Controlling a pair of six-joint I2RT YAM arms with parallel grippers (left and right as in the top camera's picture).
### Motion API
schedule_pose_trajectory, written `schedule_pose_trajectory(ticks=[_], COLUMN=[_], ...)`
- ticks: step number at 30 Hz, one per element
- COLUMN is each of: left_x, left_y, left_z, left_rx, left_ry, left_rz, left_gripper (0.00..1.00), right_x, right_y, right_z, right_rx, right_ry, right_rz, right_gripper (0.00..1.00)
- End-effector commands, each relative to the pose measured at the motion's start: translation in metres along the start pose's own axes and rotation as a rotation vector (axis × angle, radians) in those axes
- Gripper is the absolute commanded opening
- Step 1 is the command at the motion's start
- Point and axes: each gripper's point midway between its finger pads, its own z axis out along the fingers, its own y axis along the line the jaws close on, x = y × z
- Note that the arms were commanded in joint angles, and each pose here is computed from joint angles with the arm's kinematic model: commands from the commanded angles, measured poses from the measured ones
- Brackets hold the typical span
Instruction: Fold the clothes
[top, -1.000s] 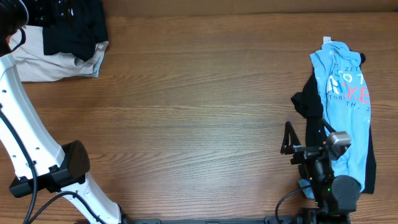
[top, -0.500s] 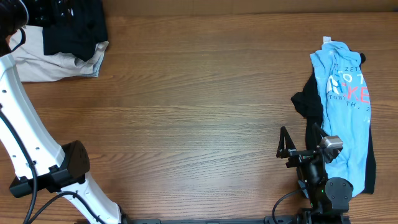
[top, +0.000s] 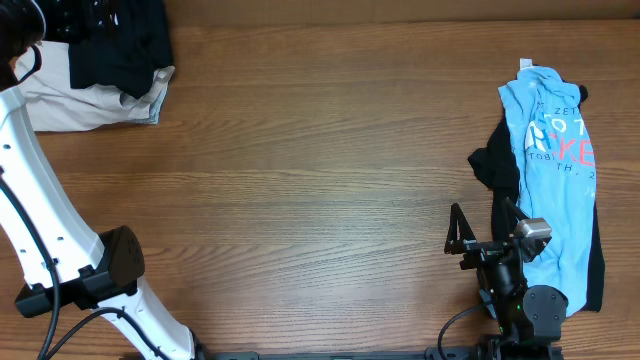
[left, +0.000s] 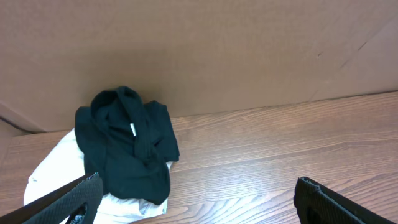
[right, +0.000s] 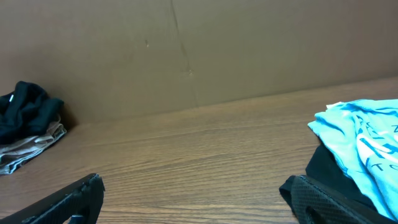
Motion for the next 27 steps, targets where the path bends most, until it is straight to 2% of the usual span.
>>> schedule_pose_trajectory(ticks=[1, 19, 23, 27], left_x=[0.001, 0.000, -0.001, 0.015], left_y=[-0.002, -0.005, -0.030, -0.066], left_z=[0.003, 0.003, -0.002, -0.017], left_rx=[0.014, 0.019, 0.059, 0.117], left_ry=[0.003, 0.003, 0.007, 0.056], left_rz=[-0.015, -0.011, 0.012, 0.024], left_gripper=[1.00, 1.00, 1.00, 1.00], right_x=[0.001, 0.001, 0.001, 0.001], right_y=[0.002, 0.002, 0.002, 0.002], right_z=[0.000, 0.000, 0.000, 0.000], right_rx=[-0.012, -0.012, -0.012, -0.012], right_ry=[-0.004, -0.004, -0.004, -0.004], right_rz=[0.002, 0.002, 0.002, 0.002], right_gripper=[1.00, 1.00, 1.00, 1.00])
